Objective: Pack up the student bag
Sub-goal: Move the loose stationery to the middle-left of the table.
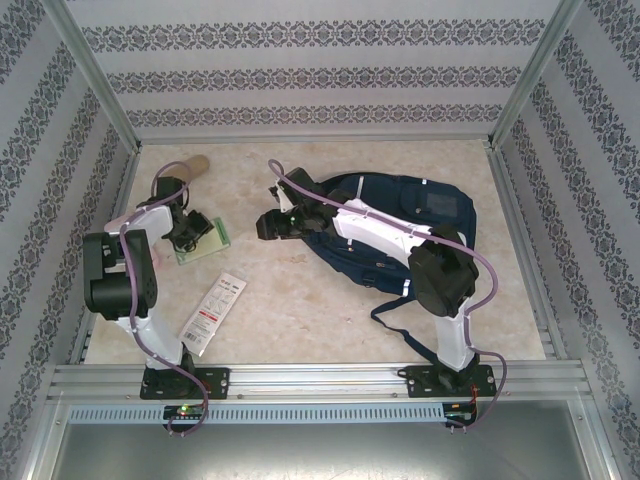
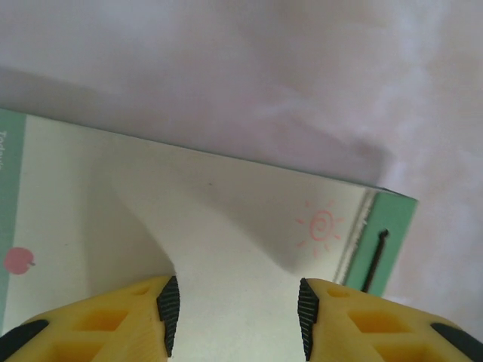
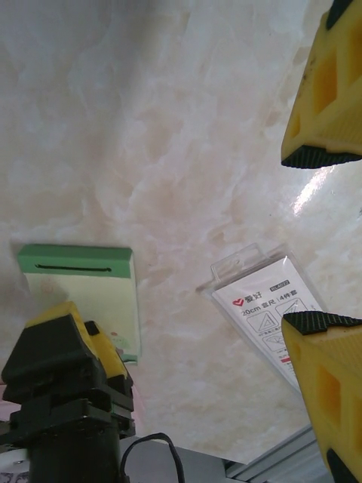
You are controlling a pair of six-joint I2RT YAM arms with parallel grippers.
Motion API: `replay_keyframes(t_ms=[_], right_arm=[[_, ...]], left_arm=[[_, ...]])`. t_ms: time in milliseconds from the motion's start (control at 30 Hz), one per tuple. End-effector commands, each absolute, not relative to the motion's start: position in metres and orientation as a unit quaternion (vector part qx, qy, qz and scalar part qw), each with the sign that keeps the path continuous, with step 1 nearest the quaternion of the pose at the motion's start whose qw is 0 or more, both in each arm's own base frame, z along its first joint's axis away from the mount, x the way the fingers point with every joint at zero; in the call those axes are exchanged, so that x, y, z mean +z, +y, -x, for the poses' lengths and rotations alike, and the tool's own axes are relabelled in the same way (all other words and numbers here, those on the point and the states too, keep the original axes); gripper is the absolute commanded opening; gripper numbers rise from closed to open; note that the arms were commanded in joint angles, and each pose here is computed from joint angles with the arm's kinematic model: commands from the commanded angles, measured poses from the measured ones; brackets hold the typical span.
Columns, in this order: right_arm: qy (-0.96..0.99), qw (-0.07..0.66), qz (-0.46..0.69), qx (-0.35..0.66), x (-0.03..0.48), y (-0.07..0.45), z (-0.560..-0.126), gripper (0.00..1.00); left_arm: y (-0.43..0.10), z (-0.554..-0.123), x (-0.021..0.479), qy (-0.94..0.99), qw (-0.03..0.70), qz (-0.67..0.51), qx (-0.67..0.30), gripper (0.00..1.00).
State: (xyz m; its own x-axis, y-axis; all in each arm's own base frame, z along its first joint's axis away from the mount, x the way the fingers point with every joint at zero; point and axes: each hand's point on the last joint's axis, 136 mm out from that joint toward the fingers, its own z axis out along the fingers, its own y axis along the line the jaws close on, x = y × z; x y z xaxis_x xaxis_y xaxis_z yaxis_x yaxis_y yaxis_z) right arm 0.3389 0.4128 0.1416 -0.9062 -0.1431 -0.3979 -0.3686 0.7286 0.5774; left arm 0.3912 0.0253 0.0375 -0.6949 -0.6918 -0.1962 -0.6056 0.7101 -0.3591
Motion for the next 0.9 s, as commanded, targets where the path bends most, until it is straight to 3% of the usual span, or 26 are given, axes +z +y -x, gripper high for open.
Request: replay_keyframes(t_ms=[0, 200, 533, 867], right_arm=[[0.912, 0.174, 0.13, 0.348, 0.147, 0.41, -0.341, 0.55], [0.917, 0.171, 0.109, 0.344, 0.136, 0.404, -0.352, 0.55], [0.922, 0.16, 0.088, 0.341, 0.105, 0.412, -0.382, 0.53], [0.932, 0.158, 0.081, 0.316, 0.074, 0.419, -0.401, 0.52]], left_arm=[[-0.024, -0.4, 0.026, 0.918, 0.138, 0.322, -0.189, 0.48], [-0.073, -0.406, 0.033, 0.92, 0.137, 0.296, -0.218, 0.49], [-0.052, -0.399, 0.085, 0.932, 0.179, 0.27, -0.161, 0.56], [-0.007, -0.361, 0.034, 0.944, 0.132, 0.296, -0.065, 0.51]])
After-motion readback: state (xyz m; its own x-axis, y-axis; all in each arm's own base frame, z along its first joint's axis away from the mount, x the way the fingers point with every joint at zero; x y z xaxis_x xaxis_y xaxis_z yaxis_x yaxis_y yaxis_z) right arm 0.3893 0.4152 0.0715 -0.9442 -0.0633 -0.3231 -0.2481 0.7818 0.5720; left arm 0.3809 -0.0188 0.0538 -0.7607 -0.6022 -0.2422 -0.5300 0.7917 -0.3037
